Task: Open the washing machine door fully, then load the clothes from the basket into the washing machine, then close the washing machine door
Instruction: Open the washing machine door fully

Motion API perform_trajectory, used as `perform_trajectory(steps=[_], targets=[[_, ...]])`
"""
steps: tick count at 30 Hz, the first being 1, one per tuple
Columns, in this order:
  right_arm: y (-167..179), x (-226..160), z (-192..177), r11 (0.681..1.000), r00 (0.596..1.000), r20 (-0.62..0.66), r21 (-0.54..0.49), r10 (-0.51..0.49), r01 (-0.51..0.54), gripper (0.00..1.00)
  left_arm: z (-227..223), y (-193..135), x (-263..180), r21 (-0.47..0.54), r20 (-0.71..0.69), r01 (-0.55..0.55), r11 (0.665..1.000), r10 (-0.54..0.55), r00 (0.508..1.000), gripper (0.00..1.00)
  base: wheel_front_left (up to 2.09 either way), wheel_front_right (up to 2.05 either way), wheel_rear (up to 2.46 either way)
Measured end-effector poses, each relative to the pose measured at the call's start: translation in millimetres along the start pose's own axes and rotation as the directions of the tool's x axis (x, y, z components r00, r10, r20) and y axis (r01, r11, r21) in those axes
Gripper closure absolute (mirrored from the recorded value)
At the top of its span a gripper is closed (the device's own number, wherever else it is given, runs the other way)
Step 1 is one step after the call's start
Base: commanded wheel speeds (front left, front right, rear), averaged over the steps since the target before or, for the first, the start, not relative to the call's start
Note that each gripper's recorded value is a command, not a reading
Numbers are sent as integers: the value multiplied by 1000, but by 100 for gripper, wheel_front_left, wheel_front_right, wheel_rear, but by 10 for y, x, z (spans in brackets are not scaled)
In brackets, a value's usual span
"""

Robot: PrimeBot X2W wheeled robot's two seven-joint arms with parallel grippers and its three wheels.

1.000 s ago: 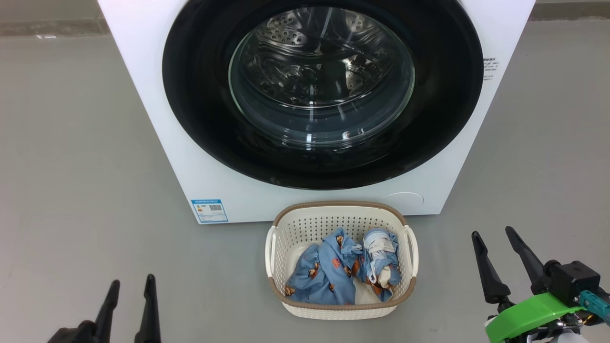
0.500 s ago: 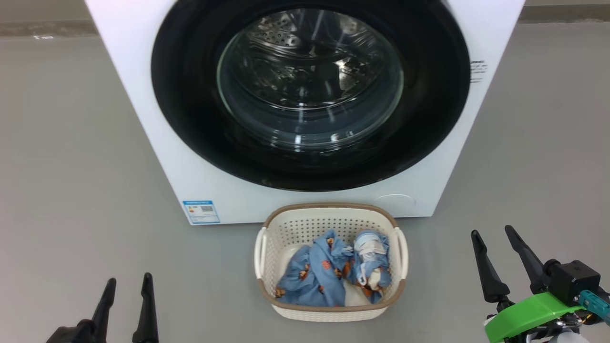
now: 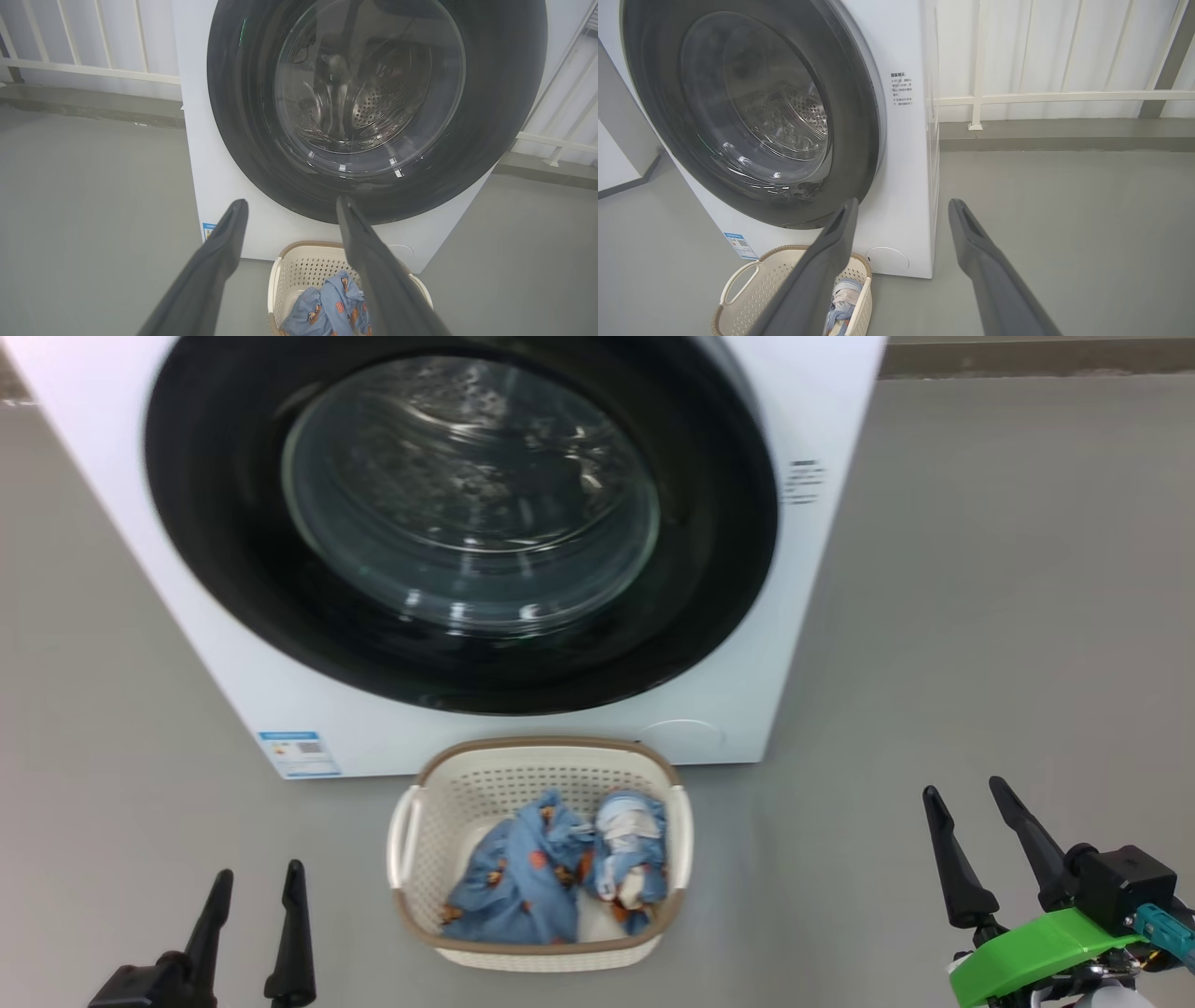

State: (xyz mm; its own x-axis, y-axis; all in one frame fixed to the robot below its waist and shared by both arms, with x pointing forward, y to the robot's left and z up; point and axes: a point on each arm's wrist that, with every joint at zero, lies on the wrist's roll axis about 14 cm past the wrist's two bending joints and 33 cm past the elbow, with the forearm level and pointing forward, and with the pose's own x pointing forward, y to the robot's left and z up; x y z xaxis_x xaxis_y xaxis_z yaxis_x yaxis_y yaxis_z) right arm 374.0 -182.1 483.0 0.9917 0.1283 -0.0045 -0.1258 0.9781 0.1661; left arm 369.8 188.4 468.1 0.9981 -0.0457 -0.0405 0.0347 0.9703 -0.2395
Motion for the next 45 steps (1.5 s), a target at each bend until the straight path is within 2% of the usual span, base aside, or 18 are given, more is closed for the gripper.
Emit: perform_trajectory(steps=[16, 32, 33, 34, 35, 36, 37, 42, 45], targets=[[-12, -10, 13, 1000, 1000, 4, -1, -3, 3, 0, 87, -99, 32, -44, 31, 24, 999, -23, 999, 0, 104, 104, -208], [62, 11, 7, 1000, 1000, 5, 19, 12, -13, 0, 78, -113, 15, -54, 30, 26, 998, -24, 999, 0, 9, 9, -18], [75, 17, 1, 999, 1000, 6, 36, 11, -11, 15, 70, -115, 16, -55, 28, 25, 998, -24, 999, 0, 0, 0, 0], [89, 23, -7, 999, 1000, 5, 53, 11, -11, 53, 62, -119, 16, -58, 26, 25, 998, -23, 999, 0, 0, 0, 0], [104, 32, -11, 998, 1000, 6, 68, 11, -12, 67, 51, -125, 17, -61, 24, 25, 998, -23, 999, 0, 0, 0, 0], [112, 52, 0, 995, 1000, 12, 96, 7, -9, 85, 39, -134, 19, -65, 21, 25, 998, -23, 1000, 0, 0, 0, 0], [122, 83, 26, 992, 1000, 22, 123, 4, -7, 98, 26, -143, 21, -69, 18, 24, 997, -23, 1000, 0, 0, 0, 0], [159, 344, 302, 963, 994, 110, 269, -10, -20, 100, -44, -177, 28, -86, 1, 21, 996, -21, 1000, 0, 0, 0, 0], [175, 514, 492, 921, 985, 167, 387, -29, -38, 100, -80, -165, 26, -98, -8, 12, 995, -13, 1000, 0, 0, 0, 0]])
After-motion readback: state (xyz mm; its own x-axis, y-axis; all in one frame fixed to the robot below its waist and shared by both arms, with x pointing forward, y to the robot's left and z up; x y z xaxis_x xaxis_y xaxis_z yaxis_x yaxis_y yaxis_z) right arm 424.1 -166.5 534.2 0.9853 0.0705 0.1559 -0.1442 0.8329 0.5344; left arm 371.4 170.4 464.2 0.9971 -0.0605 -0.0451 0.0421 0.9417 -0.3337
